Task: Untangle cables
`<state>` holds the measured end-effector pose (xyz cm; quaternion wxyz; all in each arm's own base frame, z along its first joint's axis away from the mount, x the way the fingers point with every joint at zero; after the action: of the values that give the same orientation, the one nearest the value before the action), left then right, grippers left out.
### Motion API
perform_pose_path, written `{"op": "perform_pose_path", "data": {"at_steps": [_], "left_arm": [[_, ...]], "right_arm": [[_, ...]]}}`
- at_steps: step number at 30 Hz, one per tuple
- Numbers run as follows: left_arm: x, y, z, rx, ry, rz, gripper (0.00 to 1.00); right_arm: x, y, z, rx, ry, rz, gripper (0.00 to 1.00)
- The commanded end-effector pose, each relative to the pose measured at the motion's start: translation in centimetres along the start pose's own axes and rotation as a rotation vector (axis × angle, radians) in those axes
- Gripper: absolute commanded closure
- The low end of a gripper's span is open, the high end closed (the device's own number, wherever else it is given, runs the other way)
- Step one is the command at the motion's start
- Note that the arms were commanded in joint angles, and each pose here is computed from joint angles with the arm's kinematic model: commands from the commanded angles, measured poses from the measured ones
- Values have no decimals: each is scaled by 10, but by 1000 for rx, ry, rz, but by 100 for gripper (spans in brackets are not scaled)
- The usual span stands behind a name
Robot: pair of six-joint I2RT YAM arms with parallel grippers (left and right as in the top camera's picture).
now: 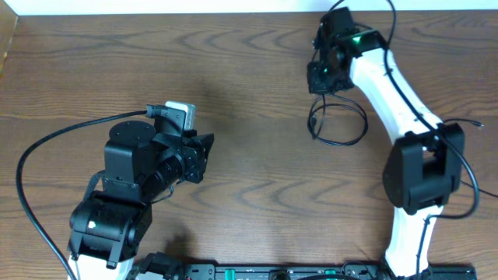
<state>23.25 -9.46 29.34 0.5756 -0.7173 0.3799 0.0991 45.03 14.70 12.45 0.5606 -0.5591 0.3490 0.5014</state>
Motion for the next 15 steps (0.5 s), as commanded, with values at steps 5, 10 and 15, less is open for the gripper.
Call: {"op": "perform_pose_path", "data": {"at_steps": [5,10,15], "left_arm": [[0,0,0,2,-7,-2,62],[0,-2,0,8,-5,-10,62],[0,-3,0,9,-4,-16,62]], "right_arm": [[35,7,1,108,71,51,99],[39,14,1,130,132,65,99],[38,18,-3,191,222,55,99]]}}
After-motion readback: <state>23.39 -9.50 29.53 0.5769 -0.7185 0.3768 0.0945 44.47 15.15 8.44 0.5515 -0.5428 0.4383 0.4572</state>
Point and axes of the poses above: each gripper's point midway between its finger pads, its own x axis out along the fingers, its own z axis along the line the jaws close on, y = z × x, the point moved 3 cm from there along -x, back along the fingers, and after that the axes turned 4 degrees about -x, right-handed, at the moved point
